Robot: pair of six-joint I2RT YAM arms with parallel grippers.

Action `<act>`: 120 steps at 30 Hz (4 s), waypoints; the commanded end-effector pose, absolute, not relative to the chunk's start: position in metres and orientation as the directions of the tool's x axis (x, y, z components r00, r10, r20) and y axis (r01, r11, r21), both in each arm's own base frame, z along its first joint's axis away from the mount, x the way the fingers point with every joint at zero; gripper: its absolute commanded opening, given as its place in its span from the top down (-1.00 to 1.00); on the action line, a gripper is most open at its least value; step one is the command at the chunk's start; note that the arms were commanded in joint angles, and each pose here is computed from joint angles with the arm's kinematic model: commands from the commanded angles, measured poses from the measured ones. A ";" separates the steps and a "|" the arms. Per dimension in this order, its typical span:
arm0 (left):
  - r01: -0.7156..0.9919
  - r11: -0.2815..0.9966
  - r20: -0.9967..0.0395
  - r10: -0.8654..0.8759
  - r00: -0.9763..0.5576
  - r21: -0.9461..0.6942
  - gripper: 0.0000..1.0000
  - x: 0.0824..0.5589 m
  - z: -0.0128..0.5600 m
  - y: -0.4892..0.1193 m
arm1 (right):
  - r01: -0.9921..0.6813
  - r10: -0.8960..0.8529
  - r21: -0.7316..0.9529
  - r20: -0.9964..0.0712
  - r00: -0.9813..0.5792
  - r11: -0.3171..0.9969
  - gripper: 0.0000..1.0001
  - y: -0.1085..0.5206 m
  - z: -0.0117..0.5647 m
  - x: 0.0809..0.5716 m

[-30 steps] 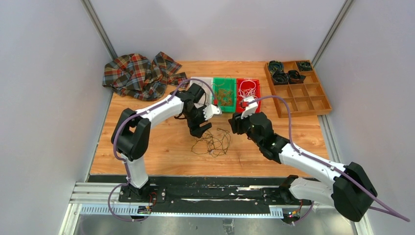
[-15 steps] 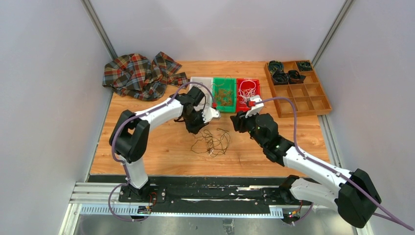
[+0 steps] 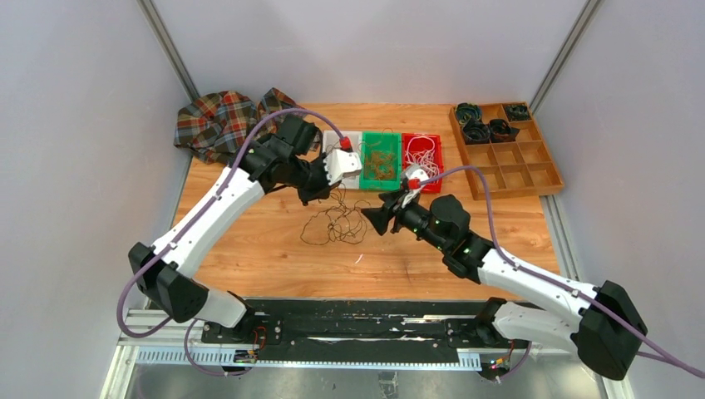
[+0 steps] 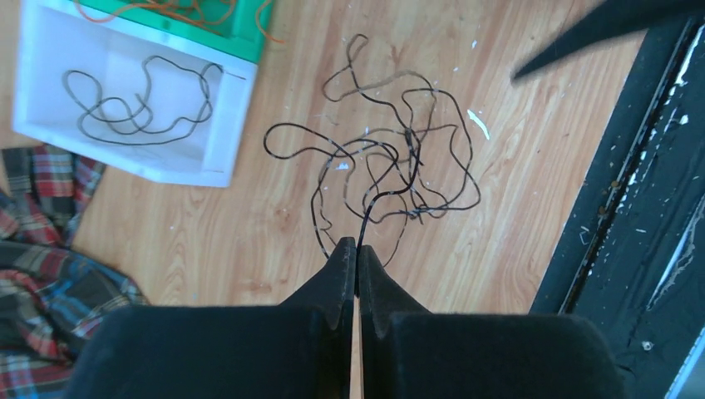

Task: Untangle the cables
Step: Untie the cable.

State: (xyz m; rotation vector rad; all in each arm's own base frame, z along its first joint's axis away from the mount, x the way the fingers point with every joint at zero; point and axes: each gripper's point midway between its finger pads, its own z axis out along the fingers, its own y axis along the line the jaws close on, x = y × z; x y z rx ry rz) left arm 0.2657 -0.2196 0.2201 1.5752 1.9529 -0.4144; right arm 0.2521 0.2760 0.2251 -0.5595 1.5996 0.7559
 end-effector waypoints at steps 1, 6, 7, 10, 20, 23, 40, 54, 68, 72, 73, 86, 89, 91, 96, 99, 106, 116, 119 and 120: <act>0.959 0.261 -0.632 0.762 -0.138 0.106 0.99 0.245 0.251 -0.212 | -0.853 0.109 0.089 -0.993 -0.037 0.515 -0.26 0.321 0.280 0.223; 0.951 0.289 -0.638 0.755 -0.153 0.114 0.99 0.241 0.268 -0.208 | -0.876 0.112 0.059 -0.994 -0.006 0.478 -0.27 0.352 0.299 0.211; 0.949 0.292 -0.642 0.752 -0.152 0.118 0.99 0.240 0.271 -0.208 | -0.877 0.111 0.053 -0.994 0.001 0.478 -0.27 0.357 0.300 0.212; 0.947 0.300 -0.642 0.750 -0.160 0.114 0.99 0.234 0.277 -0.204 | -0.850 0.099 0.041 -0.995 0.013 0.524 -0.24 0.365 0.299 0.224; 0.962 0.268 -0.613 0.770 -0.178 0.057 0.99 0.206 0.289 -0.192 | -0.680 0.037 -0.070 -0.989 0.141 0.730 -0.07 0.363 0.287 0.281; 0.968 0.248 -0.608 0.773 -0.183 0.024 0.99 0.196 0.290 -0.191 | -0.619 0.021 -0.091 -0.985 0.171 0.780 -0.07 0.361 0.284 0.295; 0.979 0.179 -0.684 0.727 -0.066 0.096 0.99 0.190 0.339 -0.196 | -0.608 0.056 0.010 -0.997 0.057 0.794 -0.06 0.360 0.212 0.296; 0.846 0.320 -0.689 0.721 0.073 0.425 0.99 0.250 0.424 -0.184 | -0.725 0.150 0.082 -0.988 0.029 0.683 -0.31 0.322 0.234 0.243; 0.832 0.300 -0.745 0.640 0.186 0.466 0.99 0.237 0.461 -0.193 | -0.880 0.137 -0.037 -0.984 0.115 0.473 -0.45 0.423 0.302 0.253; 0.794 0.323 -0.740 0.635 0.222 0.515 0.99 0.240 0.473 -0.187 | -0.906 0.136 0.002 -0.989 0.061 0.423 -0.43 0.441 0.280 0.251; 0.784 0.330 -0.740 0.632 0.231 0.526 0.99 0.240 0.477 -0.186 | -0.910 0.133 0.015 -0.990 0.044 0.414 -0.42 0.443 0.274 0.250; 0.678 0.403 -0.748 0.572 0.338 0.614 0.99 0.249 0.520 -0.185 | -0.859 0.096 0.159 -0.987 -0.128 0.486 -0.32 0.426 0.200 0.274; 0.650 0.435 -0.747 0.576 0.331 0.624 0.99 0.262 0.524 -0.186 | -0.841 0.200 0.239 -0.967 -0.158 0.486 -0.39 0.407 0.220 0.288; 0.624 0.461 -0.745 0.585 0.320 0.631 0.99 0.275 0.525 -0.187 | -0.815 0.280 0.292 -0.945 -0.167 0.501 -0.45 0.388 0.239 0.300; 0.544 0.522 -0.735 0.602 0.311 0.657 0.99 0.306 0.534 -0.189 | -0.757 0.371 0.318 -0.922 -0.108 0.570 -0.51 0.341 0.274 0.321; 0.516 0.533 -0.729 0.605 0.321 0.670 0.99 0.322 0.536 -0.195 | -0.659 0.328 0.284 -0.943 -0.059 0.697 -0.51 0.313 0.276 0.338; 0.487 0.535 -0.711 0.627 0.319 0.690 0.99 0.363 0.522 -0.216 | -0.457 0.215 0.190 -0.977 0.002 0.869 -0.45 0.263 0.263 0.355; 0.448 0.516 -0.667 0.681 0.304 0.731 0.99 0.412 0.494 -0.237 | -0.321 0.149 0.138 -0.989 0.011 0.937 -0.42 0.228 0.242 0.355; 0.442 0.502 -0.649 0.703 0.292 0.743 0.99 0.421 0.483 -0.239 | -0.300 0.145 0.137 -0.989 0.005 0.944 -0.40 0.222 0.237 0.353; 0.440 0.498 -0.642 0.712 0.285 0.748 0.99 0.425 0.478 -0.239 | -0.292 0.144 0.137 -0.990 0.003 0.946 -0.40 0.220 0.235 0.353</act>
